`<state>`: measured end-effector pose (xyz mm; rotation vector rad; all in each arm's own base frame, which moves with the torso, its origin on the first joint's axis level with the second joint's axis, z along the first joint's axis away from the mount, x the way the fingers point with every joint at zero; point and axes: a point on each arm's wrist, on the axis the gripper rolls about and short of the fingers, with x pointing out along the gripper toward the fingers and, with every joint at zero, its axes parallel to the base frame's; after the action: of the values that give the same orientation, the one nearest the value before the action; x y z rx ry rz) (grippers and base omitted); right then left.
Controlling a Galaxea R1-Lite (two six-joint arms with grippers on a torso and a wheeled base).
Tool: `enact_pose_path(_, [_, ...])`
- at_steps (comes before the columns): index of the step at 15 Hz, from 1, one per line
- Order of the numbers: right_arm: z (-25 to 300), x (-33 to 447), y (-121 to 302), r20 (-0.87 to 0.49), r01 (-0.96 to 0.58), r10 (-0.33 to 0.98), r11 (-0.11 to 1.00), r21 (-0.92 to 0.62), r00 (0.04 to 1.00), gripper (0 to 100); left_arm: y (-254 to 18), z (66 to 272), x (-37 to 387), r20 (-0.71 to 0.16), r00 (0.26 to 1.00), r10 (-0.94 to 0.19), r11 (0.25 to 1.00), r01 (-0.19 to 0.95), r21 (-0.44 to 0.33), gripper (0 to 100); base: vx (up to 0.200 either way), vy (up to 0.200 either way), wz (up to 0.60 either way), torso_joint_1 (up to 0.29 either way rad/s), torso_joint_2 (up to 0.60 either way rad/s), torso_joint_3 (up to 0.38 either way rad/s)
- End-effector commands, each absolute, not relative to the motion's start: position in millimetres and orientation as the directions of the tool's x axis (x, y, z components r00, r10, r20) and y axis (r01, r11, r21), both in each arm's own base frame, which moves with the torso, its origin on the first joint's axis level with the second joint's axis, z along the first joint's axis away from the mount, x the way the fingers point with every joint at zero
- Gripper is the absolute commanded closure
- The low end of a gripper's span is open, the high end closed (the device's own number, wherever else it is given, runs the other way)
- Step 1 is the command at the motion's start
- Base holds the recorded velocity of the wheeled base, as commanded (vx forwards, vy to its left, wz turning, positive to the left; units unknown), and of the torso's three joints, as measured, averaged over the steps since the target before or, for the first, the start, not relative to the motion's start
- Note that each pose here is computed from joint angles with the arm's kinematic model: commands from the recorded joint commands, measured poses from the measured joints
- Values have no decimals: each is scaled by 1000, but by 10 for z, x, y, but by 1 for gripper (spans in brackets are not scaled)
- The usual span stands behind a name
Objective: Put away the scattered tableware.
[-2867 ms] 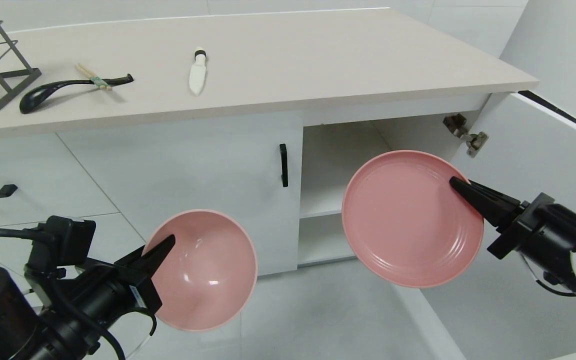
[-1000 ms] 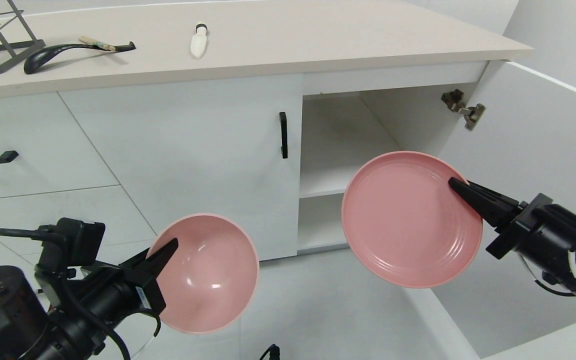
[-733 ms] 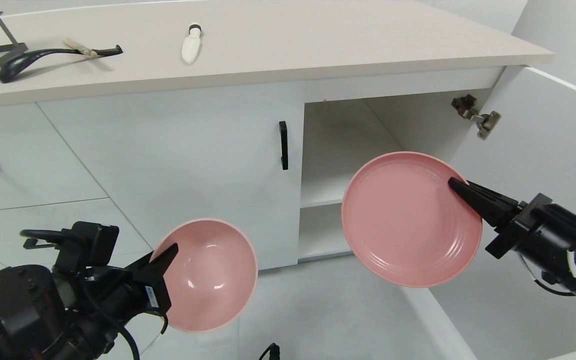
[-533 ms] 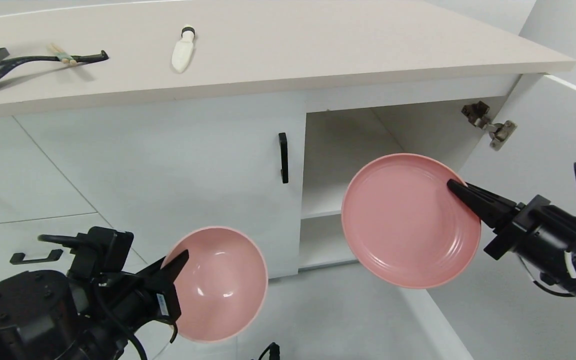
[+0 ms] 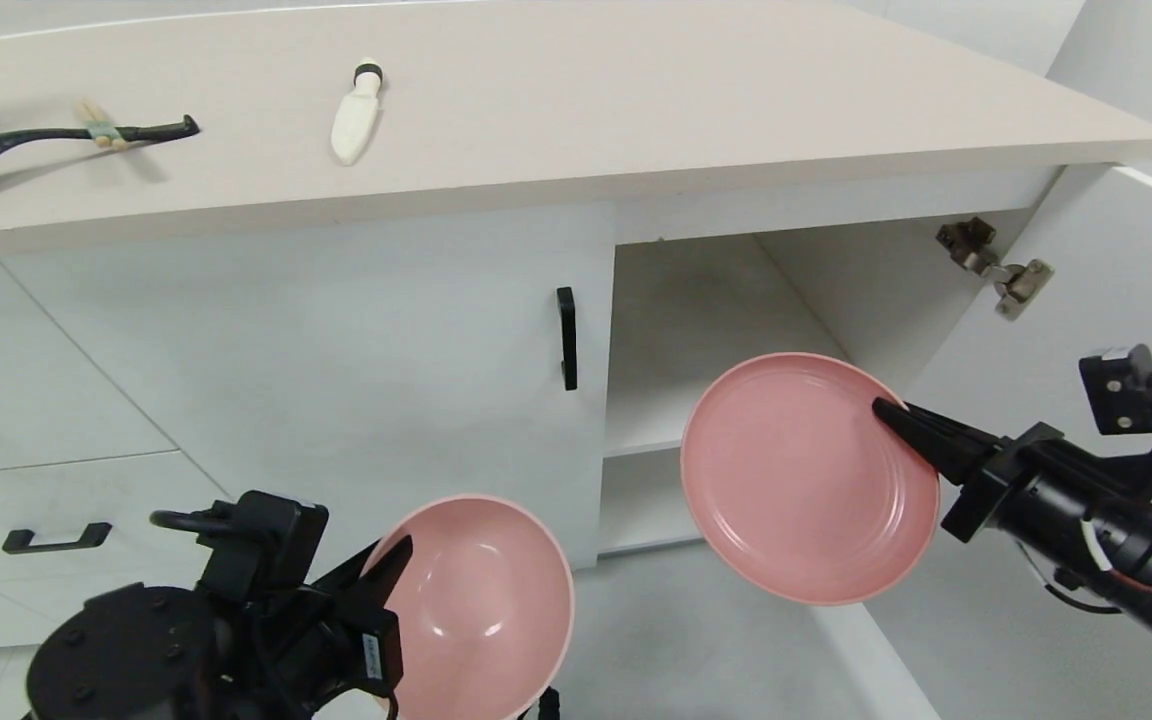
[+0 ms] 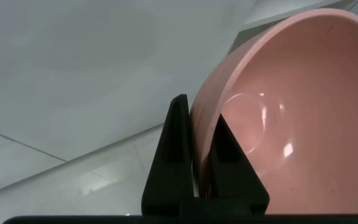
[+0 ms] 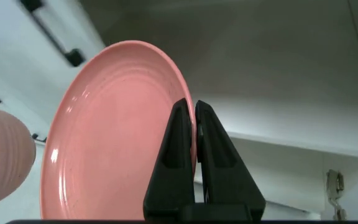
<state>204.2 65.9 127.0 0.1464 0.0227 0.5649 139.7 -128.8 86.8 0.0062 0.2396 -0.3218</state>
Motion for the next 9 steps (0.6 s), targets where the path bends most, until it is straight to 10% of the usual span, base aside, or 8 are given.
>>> enact_pose_path(1, [1223, 2072, 656, -1, -525, 531, 838, 150, 847, 100, -1352, 789, 1384, -266, 911, -314, 946, 324, -9, 100, 0, 0, 0, 0, 0, 0])
enact_pose_path(9, [1051, 2181, 565, -77, -468, 486, 867, 171, 871, 100, -1469, 749, 1283, -273, 901, -336, 937, 350, 0, 100, 0, 0, 0, 0, 0, 0])
